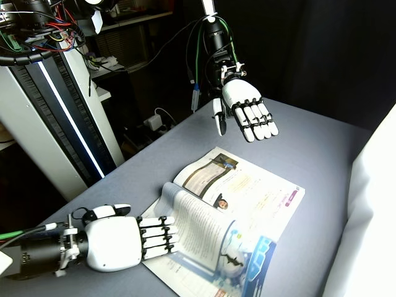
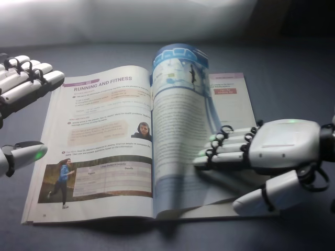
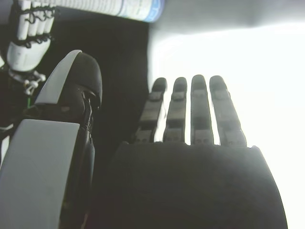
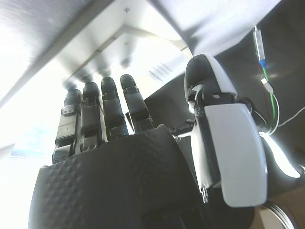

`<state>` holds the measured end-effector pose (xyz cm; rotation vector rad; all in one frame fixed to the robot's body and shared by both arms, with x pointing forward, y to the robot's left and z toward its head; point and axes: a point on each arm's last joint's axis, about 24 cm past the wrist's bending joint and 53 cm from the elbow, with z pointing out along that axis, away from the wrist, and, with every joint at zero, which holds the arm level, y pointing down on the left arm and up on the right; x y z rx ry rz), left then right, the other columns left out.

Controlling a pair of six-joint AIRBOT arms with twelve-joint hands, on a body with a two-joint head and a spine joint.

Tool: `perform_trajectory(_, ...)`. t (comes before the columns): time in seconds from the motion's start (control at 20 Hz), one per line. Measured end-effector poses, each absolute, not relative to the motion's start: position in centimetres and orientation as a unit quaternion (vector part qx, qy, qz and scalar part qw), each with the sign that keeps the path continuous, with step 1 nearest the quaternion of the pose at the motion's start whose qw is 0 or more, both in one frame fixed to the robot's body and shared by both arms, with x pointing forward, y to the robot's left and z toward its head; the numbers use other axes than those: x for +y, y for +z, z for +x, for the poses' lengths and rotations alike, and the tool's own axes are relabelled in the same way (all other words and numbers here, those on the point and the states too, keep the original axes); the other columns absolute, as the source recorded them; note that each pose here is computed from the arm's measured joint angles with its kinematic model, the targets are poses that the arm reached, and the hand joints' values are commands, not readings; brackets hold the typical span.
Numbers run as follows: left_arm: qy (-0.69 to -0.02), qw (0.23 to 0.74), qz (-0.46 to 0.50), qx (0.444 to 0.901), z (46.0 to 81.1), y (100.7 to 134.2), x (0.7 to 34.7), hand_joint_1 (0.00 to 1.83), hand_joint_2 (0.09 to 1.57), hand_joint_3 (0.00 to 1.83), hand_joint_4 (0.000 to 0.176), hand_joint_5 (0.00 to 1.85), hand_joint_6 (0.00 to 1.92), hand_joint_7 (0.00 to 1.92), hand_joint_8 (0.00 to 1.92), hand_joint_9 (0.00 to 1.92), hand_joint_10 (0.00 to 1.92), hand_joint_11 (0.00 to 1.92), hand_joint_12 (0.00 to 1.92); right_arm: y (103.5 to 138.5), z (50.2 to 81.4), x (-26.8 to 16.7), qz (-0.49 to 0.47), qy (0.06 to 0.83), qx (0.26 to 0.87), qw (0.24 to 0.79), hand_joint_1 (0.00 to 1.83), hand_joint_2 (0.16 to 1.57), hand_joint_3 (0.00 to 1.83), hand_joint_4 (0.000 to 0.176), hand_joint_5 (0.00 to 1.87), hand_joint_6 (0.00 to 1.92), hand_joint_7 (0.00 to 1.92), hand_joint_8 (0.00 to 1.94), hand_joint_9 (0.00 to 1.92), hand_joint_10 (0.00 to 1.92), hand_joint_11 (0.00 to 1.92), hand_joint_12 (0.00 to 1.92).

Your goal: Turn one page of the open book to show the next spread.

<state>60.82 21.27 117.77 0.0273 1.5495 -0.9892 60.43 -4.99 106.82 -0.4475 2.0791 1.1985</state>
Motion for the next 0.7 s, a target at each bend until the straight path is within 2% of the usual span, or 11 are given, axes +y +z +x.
perform_trajectory(0.1,-0.422,0.61,0.012,0.67,60.5,117.9,21.7,0.28,1.48,0.02,0.001,0.04,0.0,0.0,0.0,0.0,0.0,0.0,0.0,107.0,60.8,-3.7,-0.168,0.476,0.789,0.35,0.0,1.26,0.0,0.0,0.0,0.0,0.0,0.0,0.0,0.0,0.0,0.0)
perform_trajectory(0.2,-0.42,0.617,0.004,0.666,60.6,118.1,22.3,0.39,1.56,0.01,0.0,0.05,0.0,0.0,0.0,0.0,0.0,0.0,0.0,107.3,61.0,-2.7,-0.17,0.486,0.779,0.358,0.0,1.26,0.0,0.0,0.0,0.0,0.0,0.0,0.0,0.0,0.0,0.0)
perform_trajectory(0.3,-0.408,0.618,-0.007,0.672,60.5,117.6,23.4,0.36,1.57,0.04,0.0,0.03,0.01,0.0,0.0,0.0,0.0,0.0,0.0,108.3,61.4,-1.6,-0.167,0.504,0.761,0.372,0.0,1.25,0.0,0.0,0.0,0.0,0.0,0.0,0.0,0.0,0.0,0.0)
perform_trajectory(0.5,-0.398,0.623,-0.021,0.673,60.1,117.3,24.6,0.41,1.57,0.03,0.0,0.06,0.0,0.0,0.0,0.0,0.0,0.0,0.0,111.3,62.4,0.7,-0.15,0.551,0.722,0.391,0.0,1.25,0.0,0.0,0.0,0.0,0.0,0.0,0.0,0.0,0.0,0.0)
perform_trajectory(0.6,-0.396,0.623,-0.024,0.674,60.1,117.2,24.8,0.36,1.57,0.05,0.0,0.06,0.01,0.0,0.0,0.0,0.0,0.0,0.0,112.1,61.9,2.0,-0.159,0.567,0.705,0.395,0.0,1.26,0.0,0.0,0.0,0.0,0.0,0.0,0.0,0.0,0.0,0.0)
perform_trajectory(0.65,-0.396,0.623,-0.025,0.674,60.1,117.2,24.8,0.26,1.57,0.06,0.0,0.04,0.01,0.0,0.0,0.0,0.0,0.0,0.0,112.7,61.7,2.8,-0.164,0.577,0.695,0.396,0.0,1.26,0.0,0.0,0.0,0.0,0.0,0.0,0.0,0.0,0.0,0.0)
perform_trajectory(0.7,-0.396,0.623,-0.025,0.674,60.1,117.2,24.8,0.35,1.56,0.02,0.0,0.0,0.0,0.0,0.0,0.0,0.0,0.04,0.02,113.7,61.6,3.8,-0.169,0.589,0.682,0.399,0.0,1.25,0.0,0.0,0.0,0.0,0.0,0.0,0.0,0.0,0.0,0.0)
